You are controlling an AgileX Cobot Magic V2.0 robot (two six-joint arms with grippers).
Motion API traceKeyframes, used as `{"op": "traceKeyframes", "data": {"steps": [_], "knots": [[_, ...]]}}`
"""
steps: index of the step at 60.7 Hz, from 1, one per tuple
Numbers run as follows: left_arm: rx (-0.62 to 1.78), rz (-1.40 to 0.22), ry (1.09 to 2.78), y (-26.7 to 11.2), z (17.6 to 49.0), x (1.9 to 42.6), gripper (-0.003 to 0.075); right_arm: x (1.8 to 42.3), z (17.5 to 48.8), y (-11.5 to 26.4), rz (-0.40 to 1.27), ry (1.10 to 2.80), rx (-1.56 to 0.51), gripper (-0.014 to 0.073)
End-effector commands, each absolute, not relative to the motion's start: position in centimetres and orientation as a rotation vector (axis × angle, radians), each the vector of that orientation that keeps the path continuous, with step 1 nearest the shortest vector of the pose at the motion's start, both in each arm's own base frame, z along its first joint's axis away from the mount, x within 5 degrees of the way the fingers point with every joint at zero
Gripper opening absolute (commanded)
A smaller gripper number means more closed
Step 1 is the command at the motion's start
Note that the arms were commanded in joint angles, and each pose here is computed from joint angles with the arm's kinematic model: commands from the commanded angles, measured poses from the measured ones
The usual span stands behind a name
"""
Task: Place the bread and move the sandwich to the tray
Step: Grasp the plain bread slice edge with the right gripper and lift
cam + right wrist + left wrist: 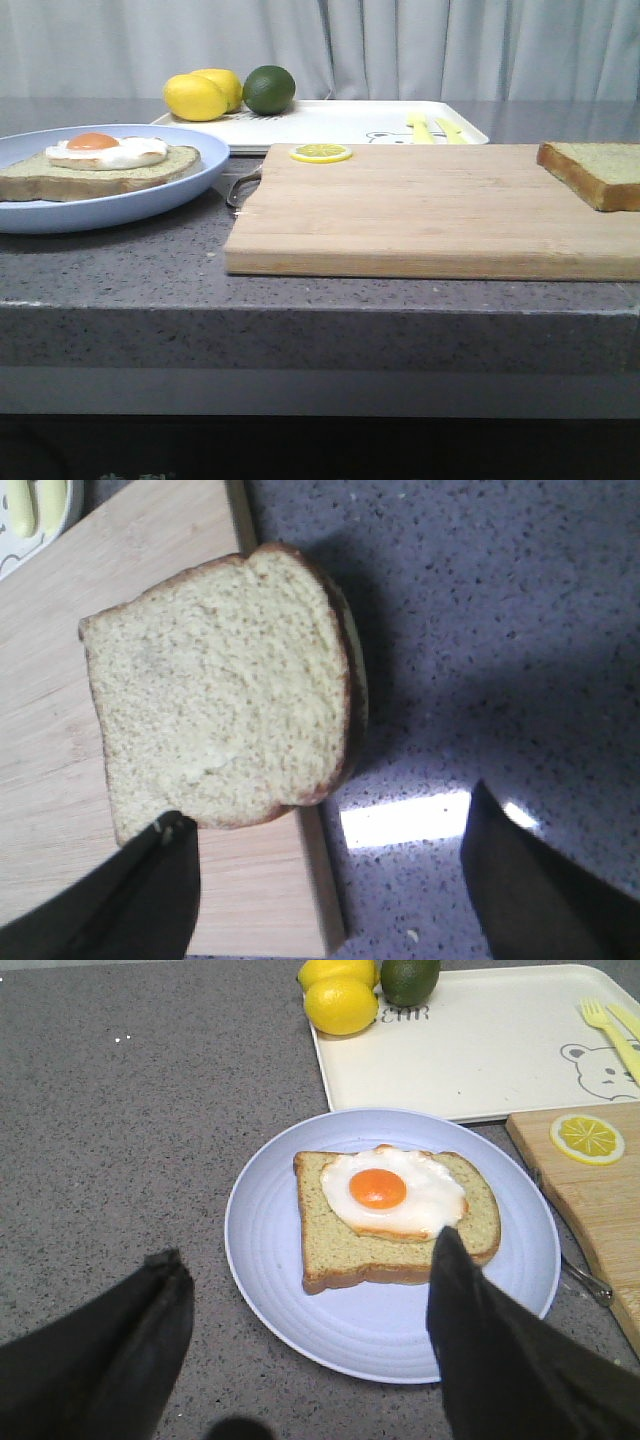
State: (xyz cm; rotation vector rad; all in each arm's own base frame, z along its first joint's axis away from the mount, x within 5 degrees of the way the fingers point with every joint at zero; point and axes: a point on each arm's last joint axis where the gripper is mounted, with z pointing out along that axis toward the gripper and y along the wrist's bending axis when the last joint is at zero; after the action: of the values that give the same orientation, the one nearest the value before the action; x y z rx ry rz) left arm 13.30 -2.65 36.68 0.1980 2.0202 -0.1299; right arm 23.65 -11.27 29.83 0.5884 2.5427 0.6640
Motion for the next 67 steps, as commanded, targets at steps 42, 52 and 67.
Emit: {"op": "traceKeyframes", "data": {"steps": [42,52,67], "knots": [[0.199,-0.131,1.910,-2.7,38.4,13.6,0.0491,28.8,25.0,-10.2,1.215,2.482,0.362,0.0541],[0.201,-0.125,1.910,-2.7,38.4,13.6,0.0491,28.9,25.1,-9.8,1.222,2.484,0.350,0.0392],[0.201,-0.125,1.910,-2.7,38.4,13.6,0.0491,28.7,26.4,-9.5,1.227,2.424,0.348,0.0141]]}}
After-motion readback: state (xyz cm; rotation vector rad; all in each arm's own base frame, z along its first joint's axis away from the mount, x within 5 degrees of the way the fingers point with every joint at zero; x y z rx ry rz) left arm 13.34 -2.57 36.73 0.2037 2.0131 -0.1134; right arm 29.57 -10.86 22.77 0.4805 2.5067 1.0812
